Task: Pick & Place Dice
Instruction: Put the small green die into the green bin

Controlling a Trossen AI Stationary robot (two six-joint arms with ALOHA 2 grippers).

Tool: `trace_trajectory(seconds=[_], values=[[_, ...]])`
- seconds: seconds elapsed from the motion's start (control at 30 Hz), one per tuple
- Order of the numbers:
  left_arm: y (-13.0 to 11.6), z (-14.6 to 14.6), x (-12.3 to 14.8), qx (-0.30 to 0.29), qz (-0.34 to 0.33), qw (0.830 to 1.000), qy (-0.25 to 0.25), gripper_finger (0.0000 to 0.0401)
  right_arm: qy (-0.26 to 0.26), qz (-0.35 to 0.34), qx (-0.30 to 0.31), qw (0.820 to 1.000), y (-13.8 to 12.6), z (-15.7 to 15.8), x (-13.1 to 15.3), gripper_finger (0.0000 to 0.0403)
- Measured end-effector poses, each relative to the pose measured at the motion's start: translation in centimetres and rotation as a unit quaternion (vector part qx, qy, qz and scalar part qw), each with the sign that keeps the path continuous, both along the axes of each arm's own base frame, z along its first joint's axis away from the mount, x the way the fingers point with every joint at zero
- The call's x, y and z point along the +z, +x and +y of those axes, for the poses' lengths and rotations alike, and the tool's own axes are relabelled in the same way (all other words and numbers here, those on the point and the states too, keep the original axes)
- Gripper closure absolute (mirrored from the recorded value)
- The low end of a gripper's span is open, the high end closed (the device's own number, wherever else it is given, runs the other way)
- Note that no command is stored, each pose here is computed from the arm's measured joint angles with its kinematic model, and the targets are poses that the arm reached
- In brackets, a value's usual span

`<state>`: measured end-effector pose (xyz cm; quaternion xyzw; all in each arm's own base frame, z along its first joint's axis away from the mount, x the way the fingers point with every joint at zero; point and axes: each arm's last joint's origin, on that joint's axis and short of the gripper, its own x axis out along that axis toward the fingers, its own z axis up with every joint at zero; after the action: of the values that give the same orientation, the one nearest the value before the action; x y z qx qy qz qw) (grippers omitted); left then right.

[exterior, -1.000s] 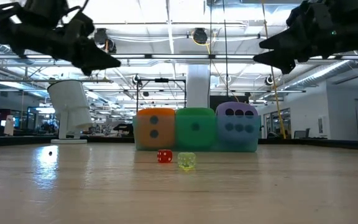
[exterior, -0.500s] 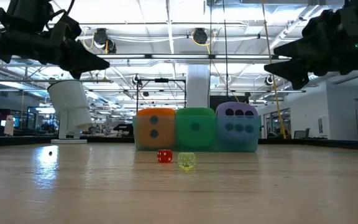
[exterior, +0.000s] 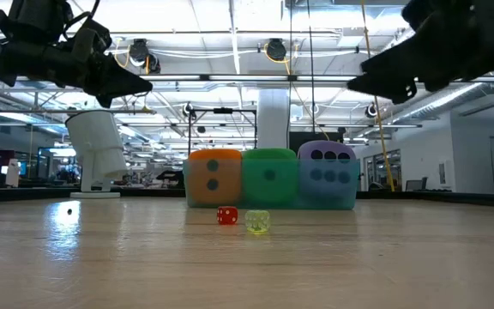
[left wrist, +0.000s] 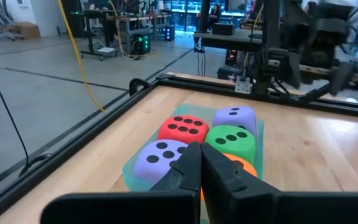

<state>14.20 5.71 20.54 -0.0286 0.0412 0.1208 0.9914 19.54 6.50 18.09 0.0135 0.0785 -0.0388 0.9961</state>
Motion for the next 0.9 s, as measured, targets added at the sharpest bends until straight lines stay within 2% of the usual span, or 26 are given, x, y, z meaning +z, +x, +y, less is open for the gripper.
trace_trajectory(seconds=[0.17,0.33,0.53,0.67,0.73,0.9], values=[[0.0,0.0,-0.1,0.000,0.003,1.000,-0.003,0.0385,-0.025,0.045,-0.046,0.998,3.9,2.8,-1.3,0.0145],[0.0,0.0,-0.2,0.000,0.009,1.000,-0.005,0.0374,-0.013,0.082,-0.037,0.996,7.4,5.4,-3.5,0.0145],[0.0,0.0,-0.2,0.000,0.009,1.000,-0.005,0.0385,-0.002,0.100,-0.016,0.995,11.3,7.1,-5.0,0.0145],[0.0,0.0,-0.2,-0.001,0.008,1.000,-0.013,0.0396,0.022,0.107,0.045,0.993,13.8,7.4,-5.1,0.0145],[0.0,0.0,-0.3,-0.003,0.009,1.000,-0.019,0.0398,0.028,0.125,0.067,0.989,14.3,7.5,-5.4,0.0145],[0.0,-0.1,-0.5,-0.003,0.016,0.999,-0.036,0.0383,0.048,0.175,0.058,0.982,13.8,7.9,-6.1,0.0158]])
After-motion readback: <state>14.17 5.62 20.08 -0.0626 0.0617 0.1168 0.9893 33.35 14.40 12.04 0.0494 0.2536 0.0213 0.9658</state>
